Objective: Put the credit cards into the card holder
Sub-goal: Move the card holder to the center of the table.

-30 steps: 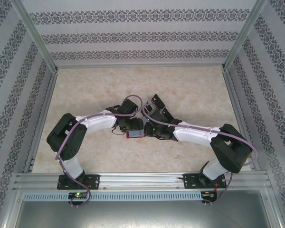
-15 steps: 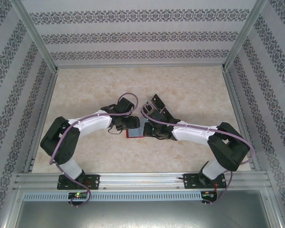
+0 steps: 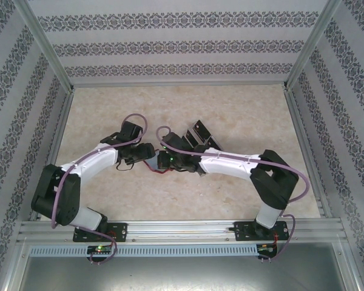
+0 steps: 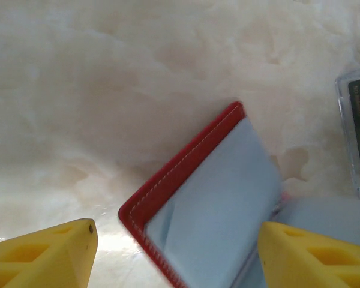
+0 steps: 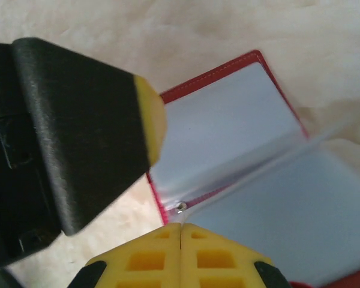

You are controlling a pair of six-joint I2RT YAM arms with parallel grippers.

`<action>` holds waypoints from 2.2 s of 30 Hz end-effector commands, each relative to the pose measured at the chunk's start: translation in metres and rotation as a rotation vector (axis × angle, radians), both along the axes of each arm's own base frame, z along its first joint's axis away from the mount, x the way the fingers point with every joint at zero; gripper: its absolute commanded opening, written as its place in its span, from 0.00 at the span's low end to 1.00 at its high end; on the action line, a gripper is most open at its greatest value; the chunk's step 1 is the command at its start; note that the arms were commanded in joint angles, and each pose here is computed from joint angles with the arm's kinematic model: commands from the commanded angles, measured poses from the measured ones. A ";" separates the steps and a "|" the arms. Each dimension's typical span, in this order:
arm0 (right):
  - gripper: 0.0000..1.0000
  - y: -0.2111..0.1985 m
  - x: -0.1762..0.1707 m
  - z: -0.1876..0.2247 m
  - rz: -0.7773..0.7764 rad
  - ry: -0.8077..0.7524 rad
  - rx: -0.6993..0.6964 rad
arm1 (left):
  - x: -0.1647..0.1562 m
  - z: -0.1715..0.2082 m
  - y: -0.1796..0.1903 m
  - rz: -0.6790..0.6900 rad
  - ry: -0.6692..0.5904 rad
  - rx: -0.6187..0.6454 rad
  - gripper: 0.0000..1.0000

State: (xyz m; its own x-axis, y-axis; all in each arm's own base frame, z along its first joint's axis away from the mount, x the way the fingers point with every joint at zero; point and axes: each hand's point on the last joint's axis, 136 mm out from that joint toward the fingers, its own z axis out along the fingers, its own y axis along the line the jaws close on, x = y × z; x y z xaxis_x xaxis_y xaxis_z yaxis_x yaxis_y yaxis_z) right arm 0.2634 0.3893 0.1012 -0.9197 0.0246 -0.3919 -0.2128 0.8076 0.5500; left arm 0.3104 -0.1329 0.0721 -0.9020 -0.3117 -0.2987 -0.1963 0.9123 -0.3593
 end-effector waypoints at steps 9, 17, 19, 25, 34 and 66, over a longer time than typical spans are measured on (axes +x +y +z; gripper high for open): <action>0.00 0.019 -0.009 -0.017 0.017 0.057 0.001 | -0.028 -0.012 0.021 -0.007 0.038 0.011 0.72; 0.00 -0.020 -0.030 -0.057 -0.027 0.110 -0.078 | -0.037 -0.025 0.018 -0.004 0.066 -0.017 0.71; 0.00 -0.027 -0.033 -0.063 -0.037 0.115 -0.092 | -0.038 -0.025 0.016 -0.008 0.069 -0.018 0.71; 0.00 -0.041 -0.035 -0.074 -0.065 0.115 -0.120 | -0.043 -0.032 0.008 -0.039 0.083 0.005 0.71; 0.00 -0.048 -0.029 -0.076 -0.075 0.109 -0.126 | -0.047 -0.046 -0.008 -0.094 0.116 0.030 0.71; 0.00 -0.051 -0.020 -0.073 -0.079 0.103 -0.112 | -0.027 -0.050 -0.040 -0.123 0.046 0.029 0.71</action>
